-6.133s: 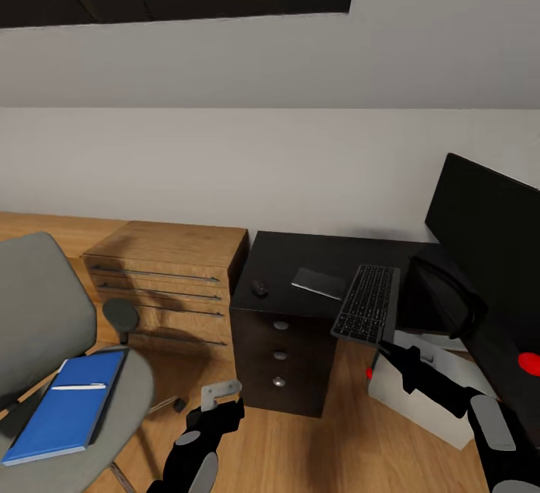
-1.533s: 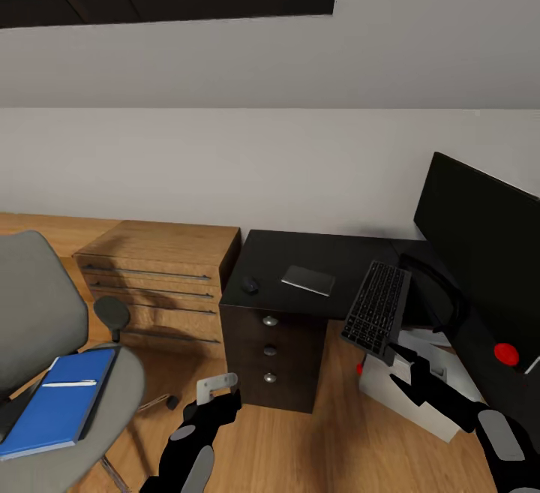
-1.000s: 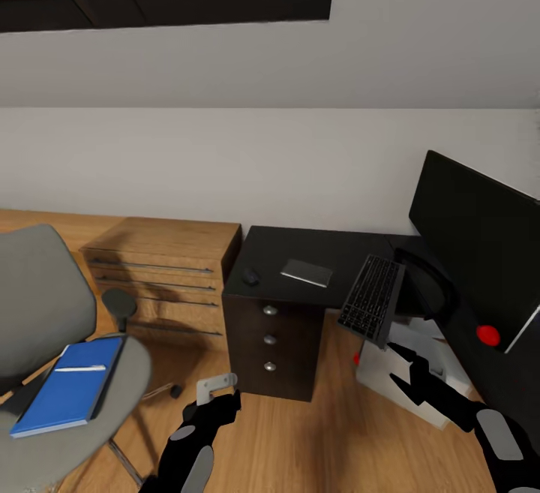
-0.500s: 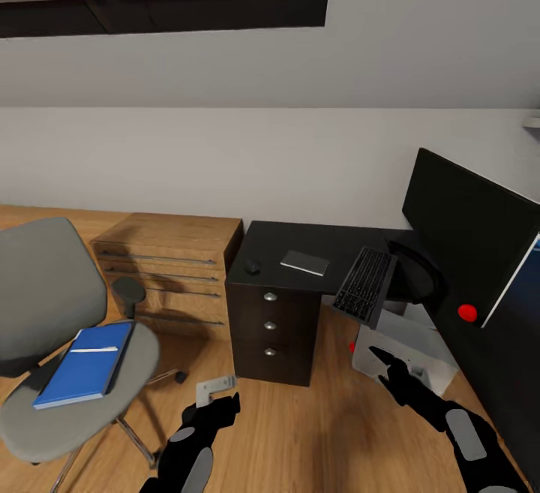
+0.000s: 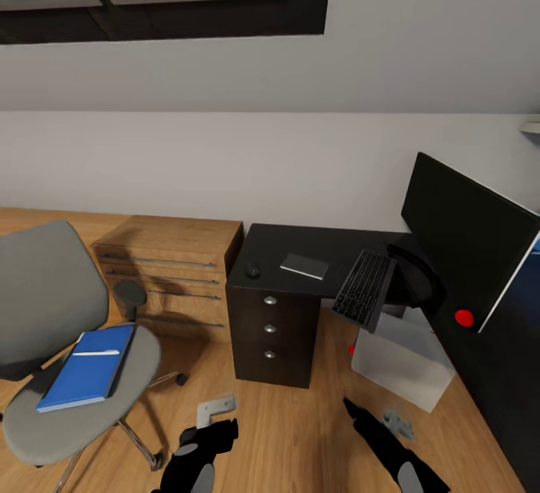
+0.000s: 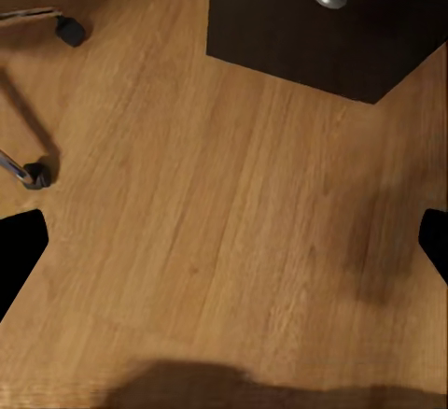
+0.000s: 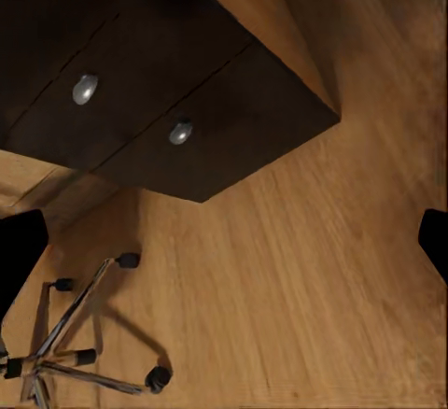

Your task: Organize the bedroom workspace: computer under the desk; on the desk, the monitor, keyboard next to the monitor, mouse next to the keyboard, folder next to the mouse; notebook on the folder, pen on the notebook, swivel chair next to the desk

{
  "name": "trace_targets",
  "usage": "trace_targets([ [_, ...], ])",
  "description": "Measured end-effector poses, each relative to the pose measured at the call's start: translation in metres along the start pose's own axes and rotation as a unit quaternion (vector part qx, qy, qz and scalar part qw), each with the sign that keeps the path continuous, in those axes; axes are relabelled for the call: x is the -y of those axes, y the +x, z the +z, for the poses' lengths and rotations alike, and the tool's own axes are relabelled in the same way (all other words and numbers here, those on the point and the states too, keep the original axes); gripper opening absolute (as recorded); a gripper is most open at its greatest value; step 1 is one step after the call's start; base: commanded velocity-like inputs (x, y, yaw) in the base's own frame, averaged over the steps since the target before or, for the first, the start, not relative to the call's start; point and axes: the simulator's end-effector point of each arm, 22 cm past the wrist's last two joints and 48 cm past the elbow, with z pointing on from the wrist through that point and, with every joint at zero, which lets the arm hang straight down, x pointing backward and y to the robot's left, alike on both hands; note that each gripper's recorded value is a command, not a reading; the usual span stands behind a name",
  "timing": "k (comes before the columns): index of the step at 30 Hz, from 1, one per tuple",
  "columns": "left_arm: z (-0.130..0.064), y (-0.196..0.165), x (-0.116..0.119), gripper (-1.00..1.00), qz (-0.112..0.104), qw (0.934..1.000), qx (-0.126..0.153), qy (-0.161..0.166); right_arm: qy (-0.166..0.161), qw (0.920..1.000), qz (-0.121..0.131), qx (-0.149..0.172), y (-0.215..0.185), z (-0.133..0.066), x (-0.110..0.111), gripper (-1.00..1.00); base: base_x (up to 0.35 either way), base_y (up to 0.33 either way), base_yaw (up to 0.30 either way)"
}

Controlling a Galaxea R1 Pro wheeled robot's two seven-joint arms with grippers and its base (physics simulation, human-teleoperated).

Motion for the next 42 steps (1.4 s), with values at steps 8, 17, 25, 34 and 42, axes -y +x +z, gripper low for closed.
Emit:
trace_targets([
  [8, 0.009, 0.065, -0.026, 1.0, 0.027, 0.9962, -0.076, -0.032, 0.155, 0.9743, -0.158, -0.043, 0.033, -0.018, 0.062, 1.0, 0.0, 0.0, 0.0],
  [17, 0.012, 0.147, -0.091, 1.0, 0.047, 0.9856, -0.134, -0.092, 0.199, 0.9462, -0.255, -0.012, 0.051, -0.038, 0.082, 1.0, 0.0, 0.0, 0.0],
  [25, 0.017, 0.18, -0.101, 1.0, 0.036, 0.9887, -0.122, -0.079, 0.19, 0.9422, -0.275, -0.019, 0.066, -0.041, 0.082, 1.0, 0.0, 0.0, 0.0],
  [34, 0.018, 0.177, -0.102, 1.0, 0.027, 0.9911, -0.103, -0.08, 0.179, 0.9443, -0.276, -0.009, 0.075, -0.042, 0.076, 1.0, 0.029, 0.205, 0.0],
  [42, 0.017, 0.182, -0.103, 1.0, 0.028, 0.9906, -0.107, -0.081, 0.176, 0.9454, -0.274, -0.005, 0.079, -0.043, 0.074, 1.0, 0.103, 0.128, -0.094],
])
